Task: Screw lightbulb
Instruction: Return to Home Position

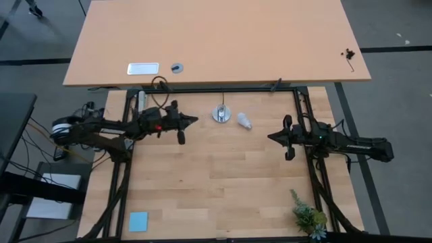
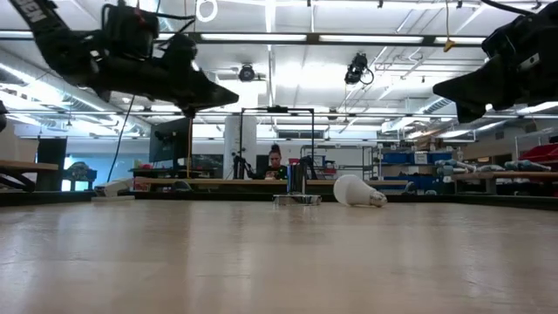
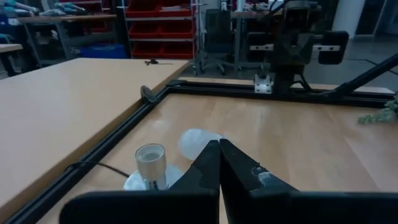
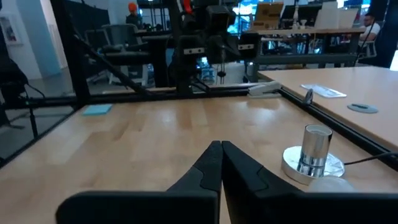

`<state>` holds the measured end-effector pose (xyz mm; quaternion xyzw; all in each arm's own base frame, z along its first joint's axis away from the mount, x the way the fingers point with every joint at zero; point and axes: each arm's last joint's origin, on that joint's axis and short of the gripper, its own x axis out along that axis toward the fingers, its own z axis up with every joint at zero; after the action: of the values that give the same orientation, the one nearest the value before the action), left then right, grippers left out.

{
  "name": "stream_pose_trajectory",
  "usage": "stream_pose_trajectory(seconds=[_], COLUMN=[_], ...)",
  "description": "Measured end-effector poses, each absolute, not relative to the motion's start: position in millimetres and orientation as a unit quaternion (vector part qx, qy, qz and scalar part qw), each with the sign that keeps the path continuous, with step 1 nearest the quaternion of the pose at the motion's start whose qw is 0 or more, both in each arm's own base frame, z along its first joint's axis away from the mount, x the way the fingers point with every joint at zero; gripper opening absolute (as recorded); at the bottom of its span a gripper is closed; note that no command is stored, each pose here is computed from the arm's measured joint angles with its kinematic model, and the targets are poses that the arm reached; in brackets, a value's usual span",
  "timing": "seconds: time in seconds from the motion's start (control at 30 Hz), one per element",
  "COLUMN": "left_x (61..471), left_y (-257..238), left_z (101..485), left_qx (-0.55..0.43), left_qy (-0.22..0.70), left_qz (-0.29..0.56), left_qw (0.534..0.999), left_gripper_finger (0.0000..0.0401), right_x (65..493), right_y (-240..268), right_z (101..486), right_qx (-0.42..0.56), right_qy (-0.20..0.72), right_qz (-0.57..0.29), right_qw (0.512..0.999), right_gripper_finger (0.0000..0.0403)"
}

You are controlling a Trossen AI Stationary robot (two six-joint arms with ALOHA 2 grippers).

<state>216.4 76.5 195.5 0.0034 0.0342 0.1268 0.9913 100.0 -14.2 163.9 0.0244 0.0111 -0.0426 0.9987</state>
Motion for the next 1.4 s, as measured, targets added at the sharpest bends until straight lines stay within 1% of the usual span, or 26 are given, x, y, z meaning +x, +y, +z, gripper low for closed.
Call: stream_pose_trajectory(seconds=[0.17,0.3,0.6,0.8,1.1,1.4], left_x=[198,186,158,143,127,103], left_y=[71,66,56,45,31,23], left_z=[194,190,176,170,163,163], left_qx=[-0.002,-0.011,-0.023,-0.020,-0.021,-0.009], left_qy=[0.029,0.042,0.029,0.015,0.040,0.046], left_qz=[0.139,0.140,0.144,0.128,0.084,0.096], left_qw=[0.990,0.989,0.989,0.991,0.995,0.994], left_gripper_finger=[0.0005,0.0005,0.0005,0.0005,0.0005,0.0001], right_x=[101,101,101,101,101,101], right_y=[-15,-15,-15,-15,-15,-15], right_z=[162,161,162,162,162,162], right_qx=[0.019,0.020,0.018,0.018,0.018,0.018], right_qy=[0.021,0.026,0.024,0.025,0.025,0.025], right_qz=[-0.051,-0.051,-0.052,-0.052,-0.051,-0.051], right_qw=[0.998,0.998,0.998,0.998,0.998,0.998], right_gripper_finger=[0.0015,0.0014,0.0026,0.0025,0.0024,0.0026])
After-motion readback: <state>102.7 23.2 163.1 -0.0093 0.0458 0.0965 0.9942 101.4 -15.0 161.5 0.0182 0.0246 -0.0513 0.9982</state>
